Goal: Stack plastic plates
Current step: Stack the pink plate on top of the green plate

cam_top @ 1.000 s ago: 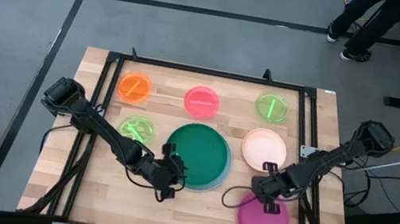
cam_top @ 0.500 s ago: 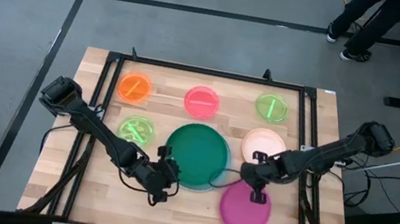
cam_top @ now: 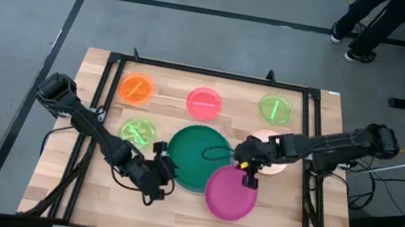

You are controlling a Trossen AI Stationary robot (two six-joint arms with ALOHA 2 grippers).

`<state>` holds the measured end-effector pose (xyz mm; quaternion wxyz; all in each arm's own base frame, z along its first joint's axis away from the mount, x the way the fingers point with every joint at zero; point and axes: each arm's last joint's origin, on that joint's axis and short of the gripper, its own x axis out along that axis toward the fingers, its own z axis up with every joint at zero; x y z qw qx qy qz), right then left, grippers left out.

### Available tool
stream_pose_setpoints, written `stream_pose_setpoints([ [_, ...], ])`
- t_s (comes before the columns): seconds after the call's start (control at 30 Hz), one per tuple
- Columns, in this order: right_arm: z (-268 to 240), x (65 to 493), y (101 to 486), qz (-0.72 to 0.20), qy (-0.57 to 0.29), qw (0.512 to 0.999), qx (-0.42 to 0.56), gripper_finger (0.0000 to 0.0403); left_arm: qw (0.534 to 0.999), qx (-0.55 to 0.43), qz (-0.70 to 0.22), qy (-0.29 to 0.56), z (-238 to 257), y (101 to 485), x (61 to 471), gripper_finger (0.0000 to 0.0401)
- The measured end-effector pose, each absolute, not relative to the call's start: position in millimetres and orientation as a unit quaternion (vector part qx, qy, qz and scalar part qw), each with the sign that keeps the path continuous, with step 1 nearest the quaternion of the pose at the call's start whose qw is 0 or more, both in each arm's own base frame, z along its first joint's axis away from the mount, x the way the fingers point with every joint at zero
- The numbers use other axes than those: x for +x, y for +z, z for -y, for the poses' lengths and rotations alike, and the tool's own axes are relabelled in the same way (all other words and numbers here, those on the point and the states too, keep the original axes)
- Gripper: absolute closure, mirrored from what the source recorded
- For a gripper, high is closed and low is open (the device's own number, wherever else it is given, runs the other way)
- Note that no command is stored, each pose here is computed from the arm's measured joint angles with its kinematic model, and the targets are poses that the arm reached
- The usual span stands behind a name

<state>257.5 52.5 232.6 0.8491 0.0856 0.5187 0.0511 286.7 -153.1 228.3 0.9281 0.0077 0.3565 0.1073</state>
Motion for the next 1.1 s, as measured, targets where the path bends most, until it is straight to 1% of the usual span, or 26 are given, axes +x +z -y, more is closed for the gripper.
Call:
stream_pose_setpoints([
  [0.27, -23.6, 272.6, 240.7, -0.456, 0.057, 0.884, 0.083, 0.0401, 0.929, 0.003, -0.353, 0.116, 153.5, 228.4, 286.1, 0.0285],
  [0.5, 16.3, 284.9, 250.7, -0.377, 0.003, 0.92, 0.108, 0.0401, 0.93, 0.007, -0.344, 0.132, 152.3, 228.9, 286.4, 0.0285],
  [0.6, 29.7, 290.7, 250.0, -0.356, -0.01, 0.927, 0.117, 0.04, 0.93, 0.007, -0.34, 0.137, 152.1, 229.1, 286.5, 0.0285],
  [0.77, 46.1, 303.4, 232.0, -0.36, -0.028, 0.925, 0.116, 0.04, 0.932, 0.007, -0.333, 0.145, 151.9, 229.8, 286.9, 0.0285],
  [1.1, 54.6, 332.3, 187.5, -0.37, -0.016, 0.92, 0.127, 0.04, 0.933, 0.019, -0.32, 0.165, 151.2, 230.7, 286.8, 0.0285],
])
